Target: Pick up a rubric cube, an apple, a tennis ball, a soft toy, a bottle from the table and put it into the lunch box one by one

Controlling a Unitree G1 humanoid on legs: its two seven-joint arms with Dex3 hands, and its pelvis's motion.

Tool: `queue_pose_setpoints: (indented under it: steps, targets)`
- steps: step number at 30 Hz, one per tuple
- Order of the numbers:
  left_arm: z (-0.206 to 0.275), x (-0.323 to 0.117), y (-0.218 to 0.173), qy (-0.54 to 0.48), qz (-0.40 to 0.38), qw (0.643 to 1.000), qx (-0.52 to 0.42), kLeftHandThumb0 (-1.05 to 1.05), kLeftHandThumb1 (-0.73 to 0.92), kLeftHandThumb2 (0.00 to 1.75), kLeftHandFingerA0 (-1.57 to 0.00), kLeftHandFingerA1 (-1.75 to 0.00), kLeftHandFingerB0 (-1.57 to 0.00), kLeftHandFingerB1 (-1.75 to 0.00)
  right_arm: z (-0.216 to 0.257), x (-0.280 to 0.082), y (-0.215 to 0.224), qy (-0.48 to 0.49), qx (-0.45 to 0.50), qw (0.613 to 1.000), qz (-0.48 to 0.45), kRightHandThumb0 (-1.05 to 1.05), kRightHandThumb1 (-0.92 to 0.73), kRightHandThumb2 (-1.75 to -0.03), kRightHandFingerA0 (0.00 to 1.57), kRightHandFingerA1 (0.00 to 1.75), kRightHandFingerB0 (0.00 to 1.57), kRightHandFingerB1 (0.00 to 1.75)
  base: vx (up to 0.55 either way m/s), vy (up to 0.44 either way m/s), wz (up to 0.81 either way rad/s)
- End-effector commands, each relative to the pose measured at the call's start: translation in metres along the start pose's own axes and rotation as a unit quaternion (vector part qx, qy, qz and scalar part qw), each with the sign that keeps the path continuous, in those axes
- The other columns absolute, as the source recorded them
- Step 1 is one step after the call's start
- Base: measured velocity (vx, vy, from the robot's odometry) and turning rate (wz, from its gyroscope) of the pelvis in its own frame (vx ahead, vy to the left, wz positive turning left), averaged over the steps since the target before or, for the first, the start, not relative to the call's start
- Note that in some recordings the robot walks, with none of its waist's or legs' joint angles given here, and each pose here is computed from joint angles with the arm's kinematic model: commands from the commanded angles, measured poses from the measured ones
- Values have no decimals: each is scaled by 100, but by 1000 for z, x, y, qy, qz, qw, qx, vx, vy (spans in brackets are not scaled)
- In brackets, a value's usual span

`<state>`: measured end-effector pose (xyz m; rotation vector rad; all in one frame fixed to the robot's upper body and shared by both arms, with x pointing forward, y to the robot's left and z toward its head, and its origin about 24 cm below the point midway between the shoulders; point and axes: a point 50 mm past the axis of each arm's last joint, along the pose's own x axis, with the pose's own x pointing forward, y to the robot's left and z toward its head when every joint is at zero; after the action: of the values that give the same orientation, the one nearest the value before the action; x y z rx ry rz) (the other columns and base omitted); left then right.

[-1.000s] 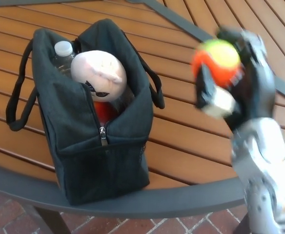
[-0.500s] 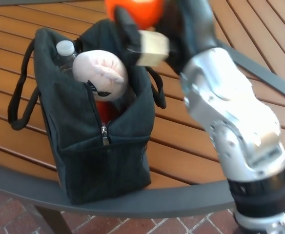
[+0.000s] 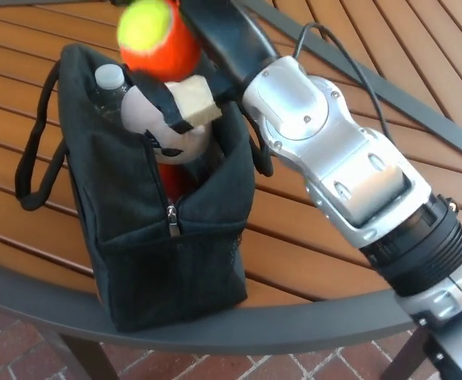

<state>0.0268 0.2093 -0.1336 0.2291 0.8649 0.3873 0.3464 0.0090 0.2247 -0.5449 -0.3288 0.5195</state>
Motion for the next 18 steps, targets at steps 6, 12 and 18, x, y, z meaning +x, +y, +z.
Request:
queue_pose_setpoints:
  steps: [6,12,18]
  targets:
    - [7,4,-1,-9,5,999,-36,7,49,112,-103,-120,-89,-101,-40,-20,3,-19,-166,982,85,-12,-53,-108,89,175,77,144,0,0,0]
    - [11,6,-2,-10,5,999,-30,7,50,112,-104,-120,-92,-102,-62,-38,18,-7,-173,978,119,-16,-51,-118,91,175,73,175,0,0,0]
    - [11,8,-2,-11,4,999,-33,5,49,116,-103,-122,-92,-104,-52,-48,39,-24,-175,973,147,-21,-57,-98,89,175,69,161,0,0,0]
